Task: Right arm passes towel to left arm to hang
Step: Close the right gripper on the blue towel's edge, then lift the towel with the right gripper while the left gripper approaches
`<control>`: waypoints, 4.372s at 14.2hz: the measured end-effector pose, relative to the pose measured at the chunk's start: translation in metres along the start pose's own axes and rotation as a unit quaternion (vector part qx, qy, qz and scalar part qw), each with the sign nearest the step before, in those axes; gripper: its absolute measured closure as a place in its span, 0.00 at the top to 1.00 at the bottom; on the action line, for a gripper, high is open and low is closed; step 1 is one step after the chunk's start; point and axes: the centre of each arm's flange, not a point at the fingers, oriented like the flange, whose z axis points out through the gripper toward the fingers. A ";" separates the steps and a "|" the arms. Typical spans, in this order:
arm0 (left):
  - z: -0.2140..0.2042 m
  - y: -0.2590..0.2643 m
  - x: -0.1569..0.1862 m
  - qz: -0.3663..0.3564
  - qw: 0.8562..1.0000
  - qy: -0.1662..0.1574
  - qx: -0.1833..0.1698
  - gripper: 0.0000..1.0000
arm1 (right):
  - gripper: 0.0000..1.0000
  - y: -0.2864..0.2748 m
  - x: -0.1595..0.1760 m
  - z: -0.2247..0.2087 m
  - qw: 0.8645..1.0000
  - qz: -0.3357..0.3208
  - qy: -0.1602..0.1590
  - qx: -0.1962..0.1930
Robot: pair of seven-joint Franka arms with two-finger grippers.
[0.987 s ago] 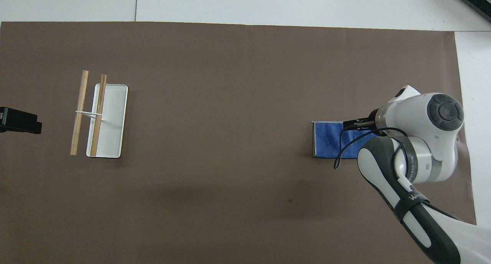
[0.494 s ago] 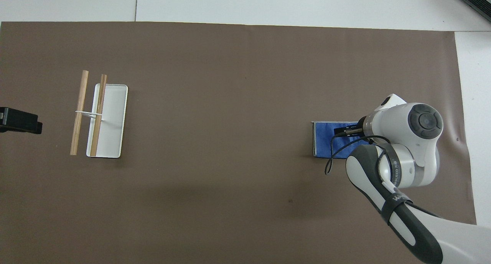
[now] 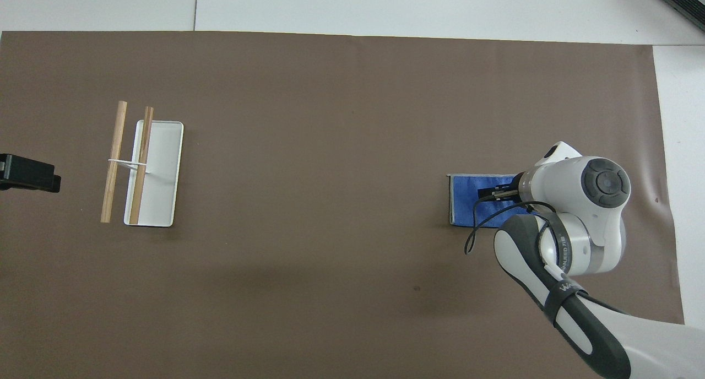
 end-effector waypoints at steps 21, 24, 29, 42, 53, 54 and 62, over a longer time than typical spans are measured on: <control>0.000 -0.011 0.000 -0.010 1.000 -0.001 -0.001 1.00 | 0.31 0.002 -0.007 0.003 1.000 0.023 -0.005 0.017; 0.000 -0.011 0.000 -0.010 1.000 -0.001 -0.001 1.00 | 0.04 0.002 -0.007 0.002 0.999 0.027 -0.004 0.017; 0.000 -0.011 0.000 -0.010 1.000 -0.001 -0.001 1.00 | 0.04 -0.003 0.016 -0.027 0.999 0.022 -0.017 0.023; 0.005 -0.001 0.000 -0.014 1.000 -0.004 -0.019 1.00 | 0.04 -0.104 0.090 -0.181 0.953 0.077 0.103 0.274; 0.054 0.073 -0.008 -0.227 0.951 0.016 -0.210 1.00 | 0.04 -0.167 0.066 -0.223 0.852 0.130 0.103 0.496; 0.056 0.077 -0.008 -0.252 0.939 0.015 -0.232 1.00 | 0.04 -0.174 0.061 -0.220 0.847 0.131 0.101 0.505; 0.079 0.125 -0.010 -0.394 0.841 0.010 -0.372 1.00 | 0.04 -0.216 0.038 -0.207 0.799 0.172 0.129 0.562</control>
